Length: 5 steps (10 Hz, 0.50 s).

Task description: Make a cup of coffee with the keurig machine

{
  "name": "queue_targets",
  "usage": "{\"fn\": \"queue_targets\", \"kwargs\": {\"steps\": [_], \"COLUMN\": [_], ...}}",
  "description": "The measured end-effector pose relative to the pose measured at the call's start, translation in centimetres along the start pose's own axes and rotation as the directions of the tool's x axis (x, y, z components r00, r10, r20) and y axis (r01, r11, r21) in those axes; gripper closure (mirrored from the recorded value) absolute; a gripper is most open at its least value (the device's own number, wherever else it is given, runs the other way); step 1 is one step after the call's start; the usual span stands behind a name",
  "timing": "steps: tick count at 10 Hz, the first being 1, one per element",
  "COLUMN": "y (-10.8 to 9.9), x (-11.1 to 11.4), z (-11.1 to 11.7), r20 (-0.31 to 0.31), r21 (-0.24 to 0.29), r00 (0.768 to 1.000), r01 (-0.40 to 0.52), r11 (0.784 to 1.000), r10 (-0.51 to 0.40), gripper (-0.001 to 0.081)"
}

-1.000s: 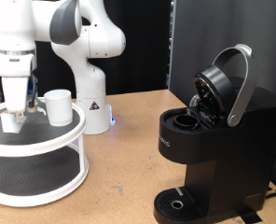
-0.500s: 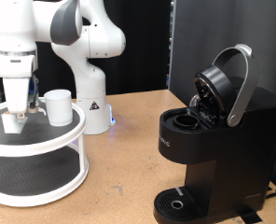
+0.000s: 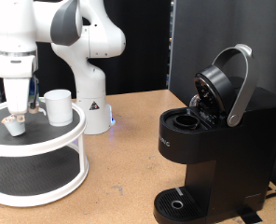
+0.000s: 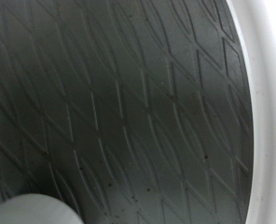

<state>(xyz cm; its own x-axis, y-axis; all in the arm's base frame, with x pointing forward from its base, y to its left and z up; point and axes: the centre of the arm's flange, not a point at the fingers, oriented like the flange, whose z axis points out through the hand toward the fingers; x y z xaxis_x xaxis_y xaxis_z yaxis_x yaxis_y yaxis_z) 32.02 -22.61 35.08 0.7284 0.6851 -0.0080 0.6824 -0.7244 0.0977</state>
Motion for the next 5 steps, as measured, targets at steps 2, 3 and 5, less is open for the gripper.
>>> {"fn": "queue_targets", "kwargs": {"steps": [2, 3, 5], "y": [0.0, 0.0, 0.0], "x": [0.0, -0.01, -0.01], "z": [0.0, 0.0, 0.0], "r20": [0.0, 0.0, 0.0], "r21": [0.0, 0.0, 0.0], "r00": [1.0, 1.0, 1.0], "r01": [0.0, 0.0, 0.0], "r11": [1.0, 1.0, 1.0], "r10": [0.0, 0.0, 0.0], "gripper": [0.0304, 0.0304, 0.0032]}}
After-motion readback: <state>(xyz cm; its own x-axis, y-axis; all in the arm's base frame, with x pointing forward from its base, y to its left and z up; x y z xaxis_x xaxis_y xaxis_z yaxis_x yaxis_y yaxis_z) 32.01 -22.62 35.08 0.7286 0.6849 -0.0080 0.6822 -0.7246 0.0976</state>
